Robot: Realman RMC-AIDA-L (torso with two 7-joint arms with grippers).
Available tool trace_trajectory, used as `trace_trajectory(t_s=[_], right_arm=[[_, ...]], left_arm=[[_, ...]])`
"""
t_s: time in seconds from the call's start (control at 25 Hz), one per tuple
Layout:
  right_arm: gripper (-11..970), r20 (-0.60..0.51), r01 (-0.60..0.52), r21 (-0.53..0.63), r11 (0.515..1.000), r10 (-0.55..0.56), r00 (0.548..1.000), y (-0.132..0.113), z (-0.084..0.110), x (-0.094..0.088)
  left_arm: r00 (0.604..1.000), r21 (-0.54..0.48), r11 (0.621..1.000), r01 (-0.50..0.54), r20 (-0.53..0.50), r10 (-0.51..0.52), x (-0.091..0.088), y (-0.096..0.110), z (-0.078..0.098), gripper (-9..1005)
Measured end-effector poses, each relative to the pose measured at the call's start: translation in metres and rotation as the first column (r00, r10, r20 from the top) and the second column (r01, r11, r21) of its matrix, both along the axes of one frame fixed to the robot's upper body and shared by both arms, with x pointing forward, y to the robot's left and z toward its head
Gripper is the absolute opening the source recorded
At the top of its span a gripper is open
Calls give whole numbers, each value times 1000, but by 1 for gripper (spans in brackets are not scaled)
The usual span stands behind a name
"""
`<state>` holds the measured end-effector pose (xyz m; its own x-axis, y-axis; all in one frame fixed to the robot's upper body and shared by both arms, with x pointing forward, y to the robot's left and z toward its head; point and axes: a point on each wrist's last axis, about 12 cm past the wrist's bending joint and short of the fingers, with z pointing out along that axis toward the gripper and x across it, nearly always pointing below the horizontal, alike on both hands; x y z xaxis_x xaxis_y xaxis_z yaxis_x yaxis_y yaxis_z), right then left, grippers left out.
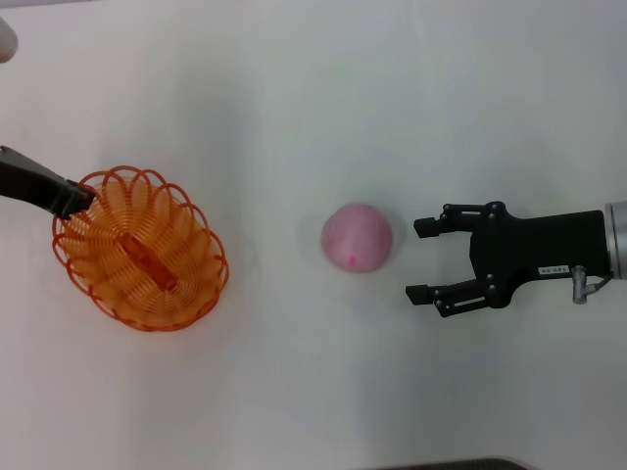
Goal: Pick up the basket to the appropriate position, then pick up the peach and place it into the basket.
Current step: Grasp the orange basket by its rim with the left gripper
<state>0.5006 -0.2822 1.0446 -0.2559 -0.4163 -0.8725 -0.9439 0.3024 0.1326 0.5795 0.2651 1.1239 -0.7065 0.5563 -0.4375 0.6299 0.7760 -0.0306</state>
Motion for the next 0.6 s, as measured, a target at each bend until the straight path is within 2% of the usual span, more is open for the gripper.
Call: trace_trajectory(t_s=[0.28,0.6], right_arm=[[914,0,0,0,1000,0,1000,0,0,0],[914,4,8,4,1000,-8,1000,-1,1,1]], left_arm=[[994,-41,997,-72,-82,69,-3,-2,9,94],[970,-189,969,-156,-213,115,-8,1,28,55]])
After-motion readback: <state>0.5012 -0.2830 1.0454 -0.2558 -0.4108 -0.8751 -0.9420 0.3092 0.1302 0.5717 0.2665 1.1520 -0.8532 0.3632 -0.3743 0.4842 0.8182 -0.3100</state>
